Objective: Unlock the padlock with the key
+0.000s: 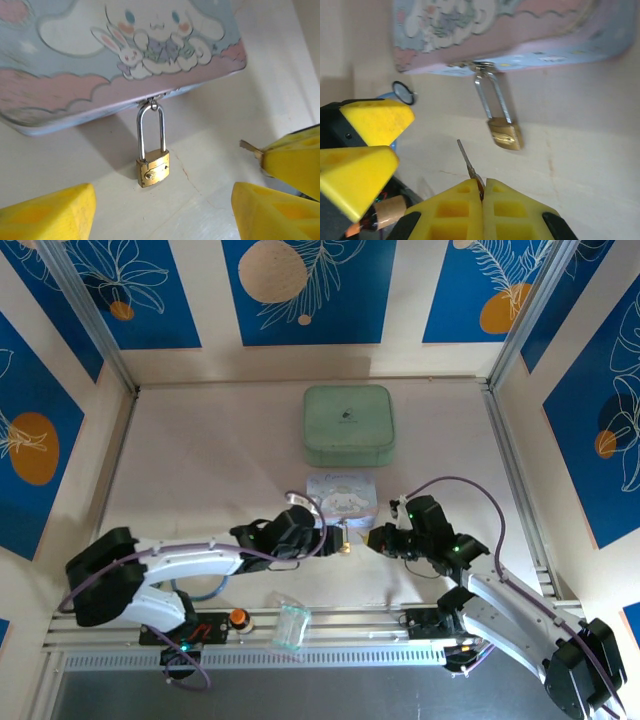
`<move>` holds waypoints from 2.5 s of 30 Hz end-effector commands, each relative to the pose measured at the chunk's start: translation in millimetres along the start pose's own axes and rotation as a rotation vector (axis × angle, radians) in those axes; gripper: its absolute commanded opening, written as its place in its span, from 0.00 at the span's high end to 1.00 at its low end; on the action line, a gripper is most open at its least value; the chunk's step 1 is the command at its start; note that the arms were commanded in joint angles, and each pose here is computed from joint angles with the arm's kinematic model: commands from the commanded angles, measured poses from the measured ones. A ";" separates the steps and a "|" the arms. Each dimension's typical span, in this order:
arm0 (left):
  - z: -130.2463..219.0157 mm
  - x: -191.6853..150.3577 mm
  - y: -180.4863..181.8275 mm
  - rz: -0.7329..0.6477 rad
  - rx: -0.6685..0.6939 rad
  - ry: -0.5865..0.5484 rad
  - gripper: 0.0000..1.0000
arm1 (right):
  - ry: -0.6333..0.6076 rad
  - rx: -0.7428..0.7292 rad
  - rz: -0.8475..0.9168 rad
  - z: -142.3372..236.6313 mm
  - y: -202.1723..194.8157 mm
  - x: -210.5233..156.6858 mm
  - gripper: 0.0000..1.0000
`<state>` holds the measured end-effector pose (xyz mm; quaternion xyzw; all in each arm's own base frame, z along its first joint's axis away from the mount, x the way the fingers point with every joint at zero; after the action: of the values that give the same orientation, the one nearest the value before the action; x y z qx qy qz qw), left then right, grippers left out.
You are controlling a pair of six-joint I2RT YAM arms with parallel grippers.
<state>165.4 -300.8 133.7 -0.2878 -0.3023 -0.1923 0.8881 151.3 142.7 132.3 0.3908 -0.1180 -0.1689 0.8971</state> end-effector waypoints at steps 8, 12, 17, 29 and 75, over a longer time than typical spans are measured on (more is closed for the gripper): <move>-45.5 -2.6 -13.3 -0.020 0.126 -0.009 0.35 | -0.030 -0.132 0.002 9.2 -16.0 -0.3 1.00; -58.2 -6.8 -14.0 -0.050 0.167 0.027 0.38 | -0.042 -0.146 -0.004 11.8 -20.2 -1.2 1.00; -66.3 -14.4 -6.3 -0.048 0.237 0.052 0.49 | -0.041 -0.141 -0.019 11.3 -24.4 -3.0 1.00; -82.5 -25.4 -9.0 -0.040 0.244 0.118 0.61 | -0.031 -0.133 -0.039 5.3 -31.5 -5.6 1.00; -78.2 -28.2 -7.3 0.210 0.151 0.040 0.91 | 0.050 0.005 -0.290 -27.1 -49.7 -23.1 1.00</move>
<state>176.5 -353.7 79.7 -0.2562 -0.2863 -0.0830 0.9195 134.8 137.1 81.3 0.4082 -0.0556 -0.2850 0.8655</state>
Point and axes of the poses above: each hand's point on the last joint's axis, 136 mm out from that joint toward the fingers, its own z axis back along the fingers, its own y axis along the line the jaws close on, x = y × z, the point moved 6 cm from there along z, back along the fingers, and after that the axes turned 15 degrees about -z, right-handed, at the moved point
